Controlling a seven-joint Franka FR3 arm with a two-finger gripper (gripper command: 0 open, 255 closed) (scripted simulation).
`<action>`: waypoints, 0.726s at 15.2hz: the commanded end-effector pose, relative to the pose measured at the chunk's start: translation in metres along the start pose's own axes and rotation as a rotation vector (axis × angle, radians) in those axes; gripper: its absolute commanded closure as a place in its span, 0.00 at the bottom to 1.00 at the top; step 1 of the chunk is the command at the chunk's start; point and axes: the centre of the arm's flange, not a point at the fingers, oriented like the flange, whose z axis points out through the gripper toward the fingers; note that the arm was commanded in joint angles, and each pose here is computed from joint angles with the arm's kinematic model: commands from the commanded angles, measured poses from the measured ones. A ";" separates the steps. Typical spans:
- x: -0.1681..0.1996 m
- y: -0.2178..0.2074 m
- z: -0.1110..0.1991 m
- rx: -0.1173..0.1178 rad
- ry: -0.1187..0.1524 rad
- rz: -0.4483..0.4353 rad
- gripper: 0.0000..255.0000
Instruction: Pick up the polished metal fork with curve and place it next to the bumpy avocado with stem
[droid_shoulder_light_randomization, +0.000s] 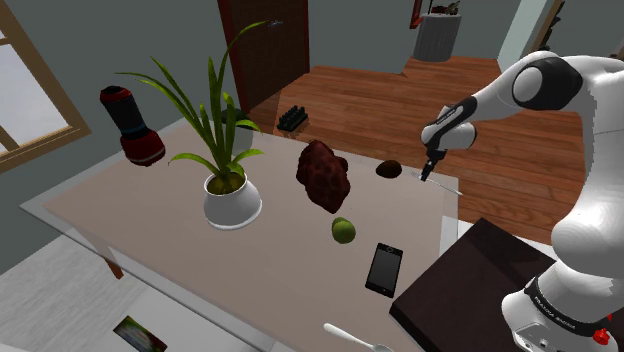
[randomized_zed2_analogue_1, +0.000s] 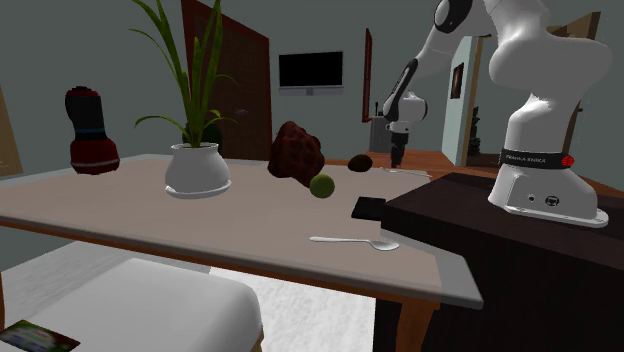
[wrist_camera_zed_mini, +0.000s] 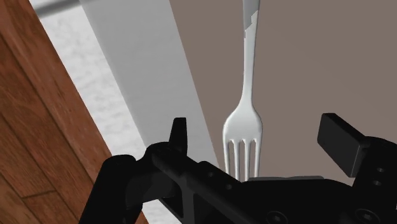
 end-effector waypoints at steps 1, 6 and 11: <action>0.000 0.001 -0.020 0.000 0.000 0.000 0.00; 0.000 0.001 -0.043 0.000 0.000 0.000 0.00; 0.000 0.001 -0.043 -0.001 0.000 0.000 0.00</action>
